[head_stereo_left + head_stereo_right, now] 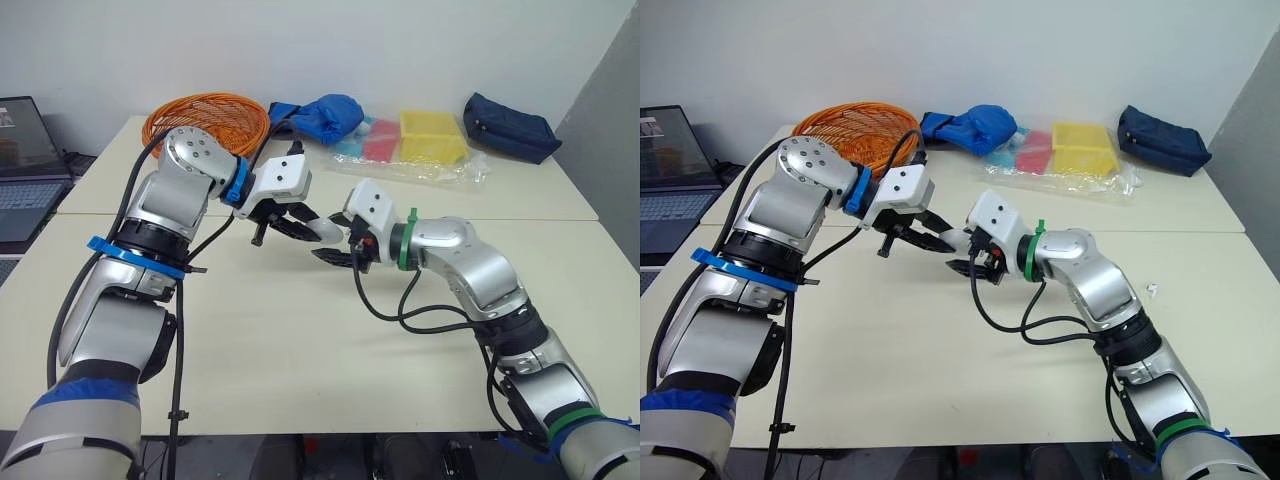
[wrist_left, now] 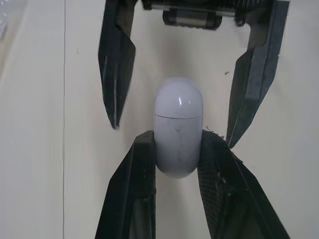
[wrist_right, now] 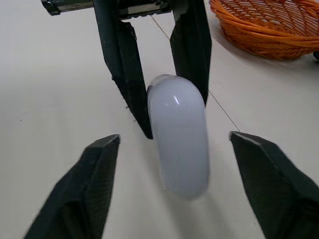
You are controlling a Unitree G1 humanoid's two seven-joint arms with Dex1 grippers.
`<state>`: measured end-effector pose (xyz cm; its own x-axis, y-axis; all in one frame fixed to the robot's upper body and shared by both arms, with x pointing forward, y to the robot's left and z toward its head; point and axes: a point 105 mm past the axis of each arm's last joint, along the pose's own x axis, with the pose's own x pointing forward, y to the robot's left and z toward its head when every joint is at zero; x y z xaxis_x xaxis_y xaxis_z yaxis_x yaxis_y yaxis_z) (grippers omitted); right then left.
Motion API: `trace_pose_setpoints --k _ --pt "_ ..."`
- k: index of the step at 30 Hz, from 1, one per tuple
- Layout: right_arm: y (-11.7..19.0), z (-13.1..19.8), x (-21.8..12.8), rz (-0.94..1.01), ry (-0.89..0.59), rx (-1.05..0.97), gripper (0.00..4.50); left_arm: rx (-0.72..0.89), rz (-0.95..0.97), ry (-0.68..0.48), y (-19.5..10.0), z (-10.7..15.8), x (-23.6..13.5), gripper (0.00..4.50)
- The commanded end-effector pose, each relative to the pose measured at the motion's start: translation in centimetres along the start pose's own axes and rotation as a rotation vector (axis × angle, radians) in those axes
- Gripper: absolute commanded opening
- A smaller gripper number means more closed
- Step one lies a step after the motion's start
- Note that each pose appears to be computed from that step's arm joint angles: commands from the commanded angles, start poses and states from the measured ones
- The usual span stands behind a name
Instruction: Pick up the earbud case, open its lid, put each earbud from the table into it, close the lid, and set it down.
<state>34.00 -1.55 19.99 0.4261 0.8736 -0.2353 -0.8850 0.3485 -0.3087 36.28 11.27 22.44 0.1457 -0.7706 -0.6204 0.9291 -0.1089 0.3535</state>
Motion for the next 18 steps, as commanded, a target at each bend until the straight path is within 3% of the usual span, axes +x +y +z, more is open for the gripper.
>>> trace_pose_setpoints --k 1,5,8,12,14,18 --pt "-0.3 3.6 -3.1 0.007 -0.156 -0.011 4.47 -0.061 0.107 -0.165 0.2 0.8 -1.0 0.77" --pt "-1.3 4.3 -6.1 -0.032 -0.234 -0.019 4.47 -0.177 0.263 -0.392 -0.6 -0.1 -1.4 0.77" --pt "-1.8 4.4 -7.0 -0.037 -0.249 -0.051 4.47 -0.206 0.301 -0.422 -1.9 -1.0 -1.2 0.77" --pt "-1.5 5.0 -6.5 -0.027 -0.312 -0.068 4.47 -0.316 0.301 -0.514 -3.7 -1.0 -0.7 0.77" --pt "-1.4 4.6 -6.0 -0.034 -0.303 -0.078 4.47 -0.327 0.349 -0.602 -3.8 -0.1 -0.8 0.77" --pt "-0.6 4.0 -4.3 -0.001 -0.272 -0.086 4.47 -0.350 0.429 -0.675 -5.5 -0.2 0.9 0.77"
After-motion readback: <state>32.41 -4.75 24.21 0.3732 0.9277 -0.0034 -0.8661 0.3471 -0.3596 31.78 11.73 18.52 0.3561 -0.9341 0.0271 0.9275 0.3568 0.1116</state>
